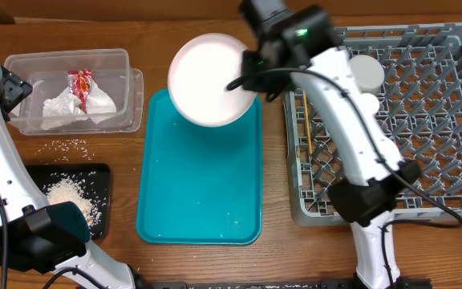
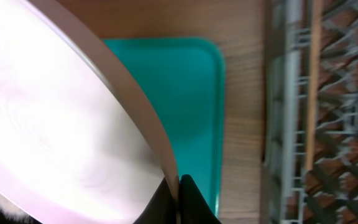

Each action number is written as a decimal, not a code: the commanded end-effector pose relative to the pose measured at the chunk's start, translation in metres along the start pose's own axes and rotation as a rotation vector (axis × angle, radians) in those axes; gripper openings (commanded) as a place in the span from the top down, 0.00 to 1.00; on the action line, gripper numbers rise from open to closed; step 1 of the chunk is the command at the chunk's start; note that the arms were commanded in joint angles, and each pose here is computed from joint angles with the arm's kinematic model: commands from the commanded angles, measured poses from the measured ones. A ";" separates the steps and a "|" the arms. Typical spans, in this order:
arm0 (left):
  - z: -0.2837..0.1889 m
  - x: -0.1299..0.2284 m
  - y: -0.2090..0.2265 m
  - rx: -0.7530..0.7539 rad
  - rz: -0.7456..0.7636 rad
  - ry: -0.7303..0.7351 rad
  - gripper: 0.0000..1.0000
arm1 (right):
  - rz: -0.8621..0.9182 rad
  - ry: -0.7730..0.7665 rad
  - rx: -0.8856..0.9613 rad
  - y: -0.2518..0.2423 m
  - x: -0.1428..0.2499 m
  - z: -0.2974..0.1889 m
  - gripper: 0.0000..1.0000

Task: Sort waste into correct bins and load items into the dishwasher
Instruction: 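Grasp the white plate rim with the right gripper and lift it, then carry the plate right over the dish rack's top left area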

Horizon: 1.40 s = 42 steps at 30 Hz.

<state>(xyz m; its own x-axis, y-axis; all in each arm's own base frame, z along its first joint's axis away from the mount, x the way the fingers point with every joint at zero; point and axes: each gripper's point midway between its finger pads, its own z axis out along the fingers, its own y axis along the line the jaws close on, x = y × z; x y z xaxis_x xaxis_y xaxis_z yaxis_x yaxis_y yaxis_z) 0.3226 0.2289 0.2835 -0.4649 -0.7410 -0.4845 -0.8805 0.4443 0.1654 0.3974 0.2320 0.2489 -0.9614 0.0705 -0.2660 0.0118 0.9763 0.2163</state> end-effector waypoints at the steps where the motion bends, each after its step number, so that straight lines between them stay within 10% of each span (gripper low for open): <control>1: -0.009 -0.004 0.006 0.005 -0.033 -0.028 0.00 | 0.031 -0.153 0.048 -0.031 -0.024 -0.044 0.96; 27: -0.009 -0.004 0.005 0.009 -0.033 -0.026 0.01 | 0.340 -0.528 0.777 -0.224 -0.082 -0.123 0.96; 42: -0.009 -0.004 0.005 0.009 -0.033 -0.026 0.00 | 0.307 -0.497 0.954 -0.238 -0.082 -0.037 0.96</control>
<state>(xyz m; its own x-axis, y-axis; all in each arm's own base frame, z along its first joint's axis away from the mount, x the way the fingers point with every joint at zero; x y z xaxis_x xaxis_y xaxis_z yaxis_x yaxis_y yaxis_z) 0.3226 0.2289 0.2835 -0.4649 -0.7410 -0.4845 -0.8805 0.4443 0.1654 0.4685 -0.0181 0.2507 -0.6856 0.2338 -0.6894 0.6292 0.6666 -0.3996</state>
